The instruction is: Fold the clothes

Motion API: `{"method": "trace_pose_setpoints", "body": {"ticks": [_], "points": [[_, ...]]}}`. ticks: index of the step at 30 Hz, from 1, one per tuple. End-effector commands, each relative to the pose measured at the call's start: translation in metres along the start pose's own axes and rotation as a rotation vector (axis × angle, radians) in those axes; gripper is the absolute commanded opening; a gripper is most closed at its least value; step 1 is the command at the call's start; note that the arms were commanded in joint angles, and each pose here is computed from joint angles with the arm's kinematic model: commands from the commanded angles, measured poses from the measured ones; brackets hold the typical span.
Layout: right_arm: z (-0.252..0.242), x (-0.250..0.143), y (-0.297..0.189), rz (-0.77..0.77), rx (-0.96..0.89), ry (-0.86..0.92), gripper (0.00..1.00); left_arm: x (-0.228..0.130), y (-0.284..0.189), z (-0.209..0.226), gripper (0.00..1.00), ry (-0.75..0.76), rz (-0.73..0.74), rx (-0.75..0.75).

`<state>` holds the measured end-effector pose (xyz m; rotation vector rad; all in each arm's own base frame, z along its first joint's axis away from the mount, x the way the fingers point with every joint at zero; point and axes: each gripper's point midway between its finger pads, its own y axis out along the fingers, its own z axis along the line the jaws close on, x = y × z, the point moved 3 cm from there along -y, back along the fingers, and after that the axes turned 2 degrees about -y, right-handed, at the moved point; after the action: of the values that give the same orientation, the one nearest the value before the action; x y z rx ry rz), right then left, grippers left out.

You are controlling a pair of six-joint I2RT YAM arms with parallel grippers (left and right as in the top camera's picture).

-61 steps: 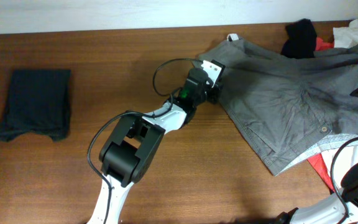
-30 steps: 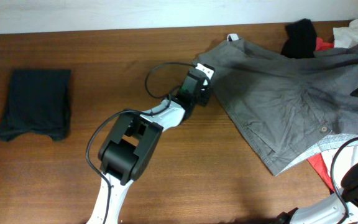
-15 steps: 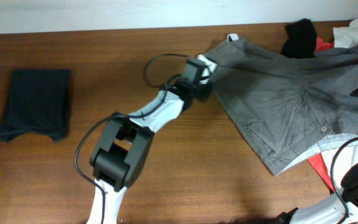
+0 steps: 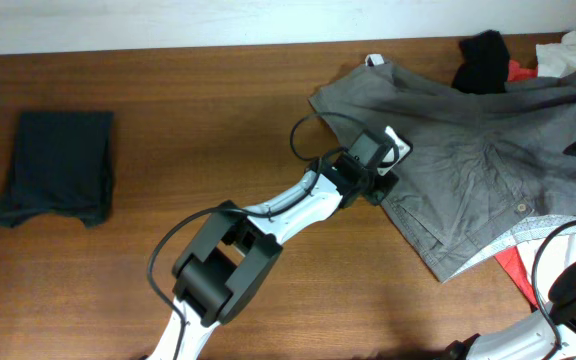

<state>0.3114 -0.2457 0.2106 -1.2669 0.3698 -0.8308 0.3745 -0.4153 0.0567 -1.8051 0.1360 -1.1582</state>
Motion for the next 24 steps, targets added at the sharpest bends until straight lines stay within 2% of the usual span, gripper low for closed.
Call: {"method": "trace_pose_setpoints", "body": {"ticks": [1, 10, 13, 24], "points": [[0.003, 0.0, 0.002, 0.004, 0.01, -0.014, 0.99, -0.029, 0.024, 0.003, 0.0, 0.002, 0.075, -0.001], [0.003, 0.0, 0.002, 0.004, 0.01, -0.014, 0.99, -0.059, 0.042, 0.012, 0.0, -0.017, 0.157, 0.01], [0.003, 0.0, 0.002, 0.004, 0.01, -0.014, 0.99, -0.068, 0.039, 0.025, 0.0, -0.026, 0.198, 0.071], [0.003, 0.0, 0.002, 0.004, 0.01, -0.014, 0.99, -0.116, 0.006, 0.126, 0.0, -0.124, 0.41, 0.373]]}}
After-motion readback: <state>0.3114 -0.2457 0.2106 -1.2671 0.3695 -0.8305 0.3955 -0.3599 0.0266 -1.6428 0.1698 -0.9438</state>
